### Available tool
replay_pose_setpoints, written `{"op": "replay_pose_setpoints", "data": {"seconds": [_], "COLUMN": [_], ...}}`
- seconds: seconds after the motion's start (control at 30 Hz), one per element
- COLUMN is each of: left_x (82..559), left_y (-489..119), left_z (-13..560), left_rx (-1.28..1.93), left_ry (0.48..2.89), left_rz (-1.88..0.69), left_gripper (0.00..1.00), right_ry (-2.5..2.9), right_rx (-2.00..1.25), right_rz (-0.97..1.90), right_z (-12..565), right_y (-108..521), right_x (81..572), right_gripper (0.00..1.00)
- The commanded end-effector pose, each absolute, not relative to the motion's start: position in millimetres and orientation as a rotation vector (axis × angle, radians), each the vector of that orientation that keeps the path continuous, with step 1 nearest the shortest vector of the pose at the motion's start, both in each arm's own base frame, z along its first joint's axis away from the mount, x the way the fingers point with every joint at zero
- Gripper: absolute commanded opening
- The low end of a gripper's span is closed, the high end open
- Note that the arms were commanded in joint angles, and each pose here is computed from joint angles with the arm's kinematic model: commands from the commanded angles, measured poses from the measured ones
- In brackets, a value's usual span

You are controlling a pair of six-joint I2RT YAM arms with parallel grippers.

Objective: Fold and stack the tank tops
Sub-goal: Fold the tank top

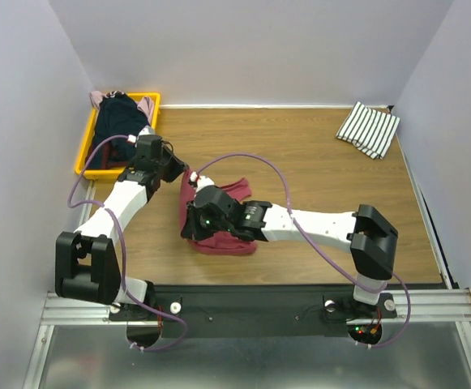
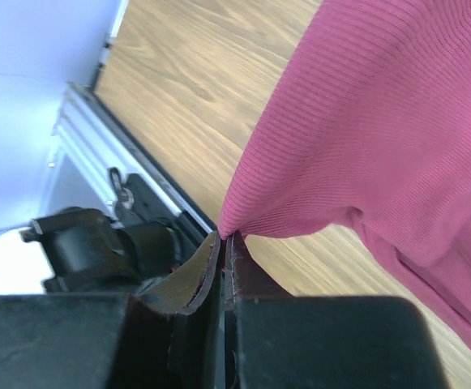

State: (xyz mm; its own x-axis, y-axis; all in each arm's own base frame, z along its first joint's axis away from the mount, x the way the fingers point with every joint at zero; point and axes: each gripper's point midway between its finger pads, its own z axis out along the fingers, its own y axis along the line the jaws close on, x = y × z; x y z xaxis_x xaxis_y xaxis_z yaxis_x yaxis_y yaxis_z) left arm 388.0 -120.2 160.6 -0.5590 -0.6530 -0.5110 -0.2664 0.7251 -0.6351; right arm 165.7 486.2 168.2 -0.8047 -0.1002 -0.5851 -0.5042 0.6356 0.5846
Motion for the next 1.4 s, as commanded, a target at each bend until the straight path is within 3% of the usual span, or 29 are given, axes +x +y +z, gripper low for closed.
{"op": "replay_pose_setpoints", "data": {"seconds": [0.0,0.27,0.57,0.97,1.17,1.27,1.37], "left_x": [393,404,412,413,410,407,405], "left_y": [-103,-116,-196,-295,-325,-332,-341], "left_z": [189,203,204,153,137,133,147], "left_rx": [-0.642,-0.626,-0.543,-0.464,-0.421,-0.385,-0.318], "left_ry": [2.063,2.048,2.097,2.229,2.258,2.252,2.202], "left_rz": [-0.636,-0.703,-0.773,-0.84,-0.861,-0.876,-0.937], "left_gripper": [0.0,0.0,0.0,0.0,0.0,0.11,0.33], "right_ry": [2.24,2.192,2.164,2.291,2.318,2.324,2.362], "right_rx": [-0.575,-0.517,-0.379,-0.154,-0.051,0.001,0.045], "right_rz": [1.264,1.269,1.234,1.095,1.038,0.995,0.914], "right_z": [219,242,257,178,146,134,112], "right_y": [520,510,461,355,313,299,282], "right_x": [144,148,153,151,147,148,147], "right_gripper": [0.0,0.0,0.01,0.01,0.08,0.22,0.33]}}
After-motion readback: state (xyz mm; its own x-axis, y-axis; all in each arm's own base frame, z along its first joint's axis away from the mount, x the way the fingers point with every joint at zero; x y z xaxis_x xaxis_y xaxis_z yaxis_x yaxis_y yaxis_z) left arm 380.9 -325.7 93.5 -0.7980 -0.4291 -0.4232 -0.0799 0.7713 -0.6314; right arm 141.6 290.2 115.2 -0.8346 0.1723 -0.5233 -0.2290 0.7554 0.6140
